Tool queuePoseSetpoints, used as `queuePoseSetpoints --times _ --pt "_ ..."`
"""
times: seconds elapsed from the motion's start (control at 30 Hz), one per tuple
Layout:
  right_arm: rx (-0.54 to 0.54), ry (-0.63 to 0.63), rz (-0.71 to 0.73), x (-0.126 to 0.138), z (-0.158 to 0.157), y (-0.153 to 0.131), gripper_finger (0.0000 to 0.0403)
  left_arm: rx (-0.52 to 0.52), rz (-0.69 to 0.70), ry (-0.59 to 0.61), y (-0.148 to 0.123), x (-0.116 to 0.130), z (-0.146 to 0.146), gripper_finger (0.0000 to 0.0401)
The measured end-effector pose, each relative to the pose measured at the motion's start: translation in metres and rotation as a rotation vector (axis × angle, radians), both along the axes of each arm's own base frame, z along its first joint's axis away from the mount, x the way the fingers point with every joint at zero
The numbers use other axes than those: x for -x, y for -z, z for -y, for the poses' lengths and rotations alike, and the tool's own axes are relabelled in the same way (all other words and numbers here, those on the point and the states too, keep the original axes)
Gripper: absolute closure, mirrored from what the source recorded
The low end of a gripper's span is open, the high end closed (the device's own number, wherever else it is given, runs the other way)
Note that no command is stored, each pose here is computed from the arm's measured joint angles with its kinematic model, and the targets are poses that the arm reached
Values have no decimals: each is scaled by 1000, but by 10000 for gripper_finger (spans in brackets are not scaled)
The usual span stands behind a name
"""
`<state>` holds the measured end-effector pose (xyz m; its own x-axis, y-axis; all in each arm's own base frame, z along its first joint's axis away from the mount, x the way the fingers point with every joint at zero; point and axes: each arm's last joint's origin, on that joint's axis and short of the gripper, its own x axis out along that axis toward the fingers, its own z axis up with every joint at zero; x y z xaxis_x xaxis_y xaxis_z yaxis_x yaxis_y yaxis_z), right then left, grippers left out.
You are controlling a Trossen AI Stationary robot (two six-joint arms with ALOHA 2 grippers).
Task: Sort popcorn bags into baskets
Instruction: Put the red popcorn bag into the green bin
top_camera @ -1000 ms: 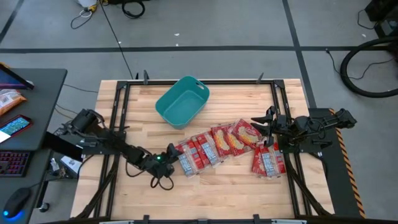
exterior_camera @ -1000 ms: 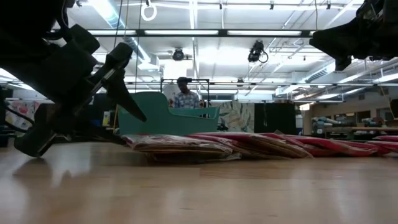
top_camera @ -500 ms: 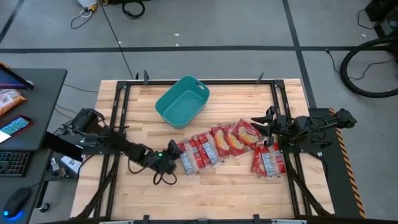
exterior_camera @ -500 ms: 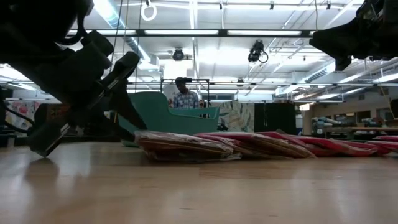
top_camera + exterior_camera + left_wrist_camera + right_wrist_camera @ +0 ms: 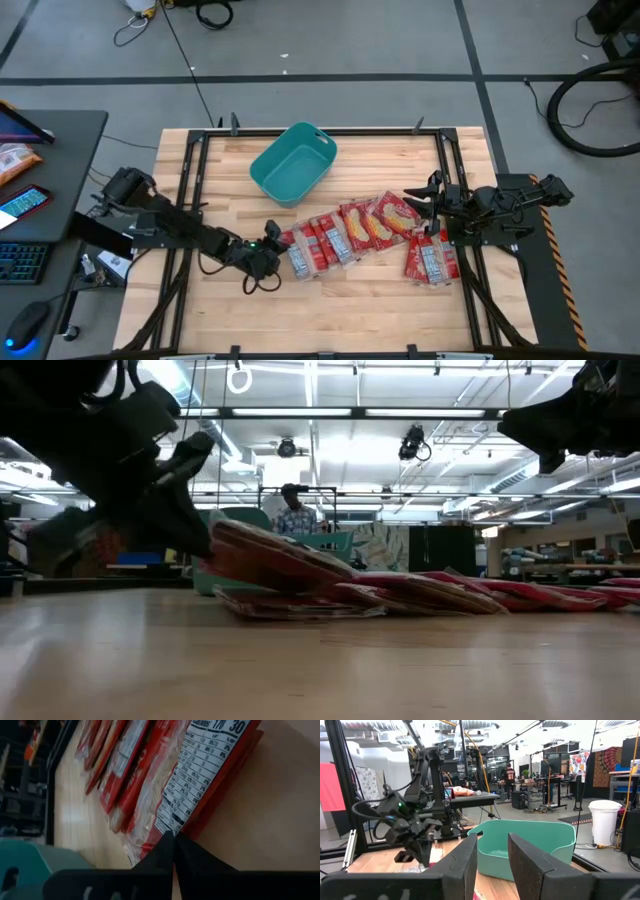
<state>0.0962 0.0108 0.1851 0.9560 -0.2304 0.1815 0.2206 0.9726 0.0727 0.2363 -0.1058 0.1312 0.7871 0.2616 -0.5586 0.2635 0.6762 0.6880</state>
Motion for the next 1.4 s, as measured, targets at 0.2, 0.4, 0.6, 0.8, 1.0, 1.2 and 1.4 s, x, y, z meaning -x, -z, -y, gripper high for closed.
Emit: queuePoseSetpoints --times 0.2,0.4,0.6,0.8,1.0,1.2,1.4 --pt "0 0 0 0 0 0 289 56 44 -75 -24 13 -6 392" --pt "0 0 0 0 0 0 289 71 132 -124 -49 27 -10 392" --pt "0 0 0 0 0 0 289 111 233 -181 -67 34 -15 393" --pt "0 0 0 0 0 0 289 103 311 -242 -80 39 -19 393" --pt "0 0 0 0 0 0 289 71 390 -312 -92 45 -24 393" --pt "0 0 0 0 0 0 289 84 432 -331 -97 45 -25 393" --pt "0 0 0 0 0 0 289 123 461 -344 -99 44 -24 393"
